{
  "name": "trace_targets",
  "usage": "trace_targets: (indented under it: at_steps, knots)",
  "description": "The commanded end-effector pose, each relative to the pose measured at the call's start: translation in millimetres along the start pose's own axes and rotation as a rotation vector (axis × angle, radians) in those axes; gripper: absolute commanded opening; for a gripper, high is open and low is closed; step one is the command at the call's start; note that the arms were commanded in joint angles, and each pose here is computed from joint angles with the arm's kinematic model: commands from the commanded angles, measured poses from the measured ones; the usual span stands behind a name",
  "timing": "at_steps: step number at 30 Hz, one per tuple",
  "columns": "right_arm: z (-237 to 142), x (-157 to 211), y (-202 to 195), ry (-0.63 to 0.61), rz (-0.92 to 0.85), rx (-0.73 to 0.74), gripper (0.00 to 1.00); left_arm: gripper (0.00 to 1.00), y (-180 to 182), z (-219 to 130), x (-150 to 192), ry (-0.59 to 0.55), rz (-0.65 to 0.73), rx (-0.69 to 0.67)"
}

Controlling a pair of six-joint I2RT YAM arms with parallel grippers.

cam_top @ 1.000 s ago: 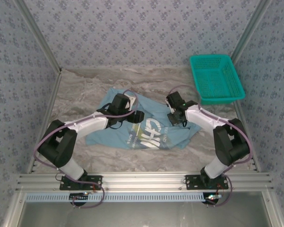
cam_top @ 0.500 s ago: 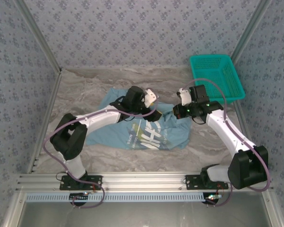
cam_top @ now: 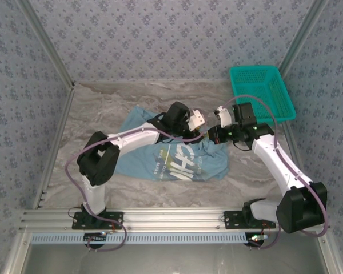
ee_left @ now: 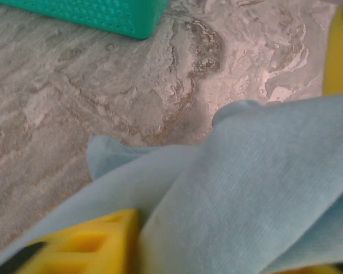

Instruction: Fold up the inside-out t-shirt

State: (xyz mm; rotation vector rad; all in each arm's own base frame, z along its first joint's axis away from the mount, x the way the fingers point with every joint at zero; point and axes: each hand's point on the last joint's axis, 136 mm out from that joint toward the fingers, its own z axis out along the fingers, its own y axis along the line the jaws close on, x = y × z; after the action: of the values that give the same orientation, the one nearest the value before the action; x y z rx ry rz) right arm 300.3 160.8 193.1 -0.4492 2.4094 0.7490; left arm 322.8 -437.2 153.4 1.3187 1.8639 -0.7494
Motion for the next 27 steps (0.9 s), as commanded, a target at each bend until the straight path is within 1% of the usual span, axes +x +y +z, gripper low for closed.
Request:
trace_targets:
  at_steps: [1, 2, 3, 4, 5, 6, 8, 9, 13, 20, 24, 27]
  knots:
    - [-12.0, 6.9, -4.8, 0.015, -0.003, 0.052, 0.00, 0.21, -8.0, -12.0, -24.4, -0.048, -0.026, 0.086]
    - [-14.2, 5.6, -6.5, 0.009, -0.006, 0.068, 0.00, 0.15, -11.1, -16.5, -27.5, -0.057, -0.048, 0.120]
    - [-15.6, 5.1, -5.8, 0.005, -0.010, 0.069, 0.00, 0.14, -15.2, -20.3, -30.1, -0.064, -0.064, 0.156]
    - [-17.4, 2.2, -3.0, -0.008, -0.018, 0.060, 0.00, 0.16, -21.1, -24.2, -31.8, -0.068, -0.074, 0.200]
    - [-18.2, -0.6, 0.1, -0.021, -0.024, 0.045, 0.00, 0.28, -25.2, -26.2, -31.7, -0.060, -0.079, 0.221]
    - [-19.0, -2.6, 4.1, -0.029, -0.028, 0.022, 0.00, 0.43, -28.5, -28.1, -31.7, -0.050, -0.081, 0.238]
    - [-20.7, -6.8, 9.1, -0.043, -0.037, -0.001, 0.00, 0.54, -34.0, -31.0, -29.2, -0.033, -0.072, 0.261]
    - [-21.6, -7.8, 10.8, -0.046, -0.039, -0.009, 0.00, 0.56, -34.3, -32.1, -29.1, -0.033, -0.068, 0.260]
    - [-27.1, -9.8, 17.4, -0.053, -0.053, -0.035, 0.00, 0.57, -28.8, -33.8, -33.1, -0.053, -0.055, 0.224]
    - [-35.9, -6.5, 24.4, -0.045, -0.070, -0.054, 0.00, 0.52, -17.9, -34.5, -36.4, -0.072, -0.075, 0.204]
    - [-37.8, -8.0, 25.0, -0.044, -0.076, -0.054, 0.00, 0.53, -8.6, -38.2, -31.1, -0.065, -0.086, 0.189]
    - [-39.0, -9.6, 25.9, -0.046, -0.075, -0.056, 0.00, 0.56, -6.1, -40.3, -27.6, -0.059, -0.070, 0.178]
